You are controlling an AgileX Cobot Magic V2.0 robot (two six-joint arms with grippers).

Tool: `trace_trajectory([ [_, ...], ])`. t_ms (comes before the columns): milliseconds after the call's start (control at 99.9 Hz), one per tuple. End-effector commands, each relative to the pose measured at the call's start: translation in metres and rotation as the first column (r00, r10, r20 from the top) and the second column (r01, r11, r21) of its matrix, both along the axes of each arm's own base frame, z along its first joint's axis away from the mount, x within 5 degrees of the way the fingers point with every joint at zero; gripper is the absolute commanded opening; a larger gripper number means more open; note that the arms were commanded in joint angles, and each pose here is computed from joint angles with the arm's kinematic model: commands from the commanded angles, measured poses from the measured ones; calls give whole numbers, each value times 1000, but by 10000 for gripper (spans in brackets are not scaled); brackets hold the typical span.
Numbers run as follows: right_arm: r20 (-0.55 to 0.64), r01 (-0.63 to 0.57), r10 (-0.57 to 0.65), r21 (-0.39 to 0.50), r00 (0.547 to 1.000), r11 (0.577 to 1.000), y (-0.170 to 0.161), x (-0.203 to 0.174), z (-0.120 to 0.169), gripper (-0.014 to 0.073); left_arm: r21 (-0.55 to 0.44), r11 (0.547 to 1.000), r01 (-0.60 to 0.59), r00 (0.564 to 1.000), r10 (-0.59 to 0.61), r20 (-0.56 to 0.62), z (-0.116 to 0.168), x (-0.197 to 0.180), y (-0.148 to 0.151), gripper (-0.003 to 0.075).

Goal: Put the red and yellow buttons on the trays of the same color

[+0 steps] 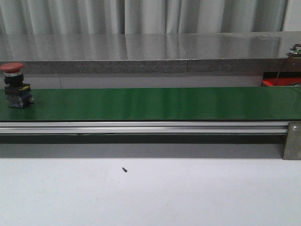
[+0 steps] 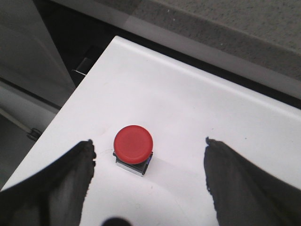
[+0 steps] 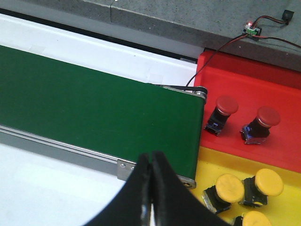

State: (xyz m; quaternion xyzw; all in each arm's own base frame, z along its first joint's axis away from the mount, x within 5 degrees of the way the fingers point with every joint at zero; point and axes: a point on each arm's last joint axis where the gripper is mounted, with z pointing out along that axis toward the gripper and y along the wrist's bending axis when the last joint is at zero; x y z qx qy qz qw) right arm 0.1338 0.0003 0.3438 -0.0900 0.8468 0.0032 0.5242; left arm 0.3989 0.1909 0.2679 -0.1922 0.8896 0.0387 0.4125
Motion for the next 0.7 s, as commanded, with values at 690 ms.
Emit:
trace_trajectory([
  [690, 85, 19, -19, -2, 996, 1000, -1, 1, 13, -96, 40, 999, -13, 999, 12, 33, -31, 51, 31, 489],
])
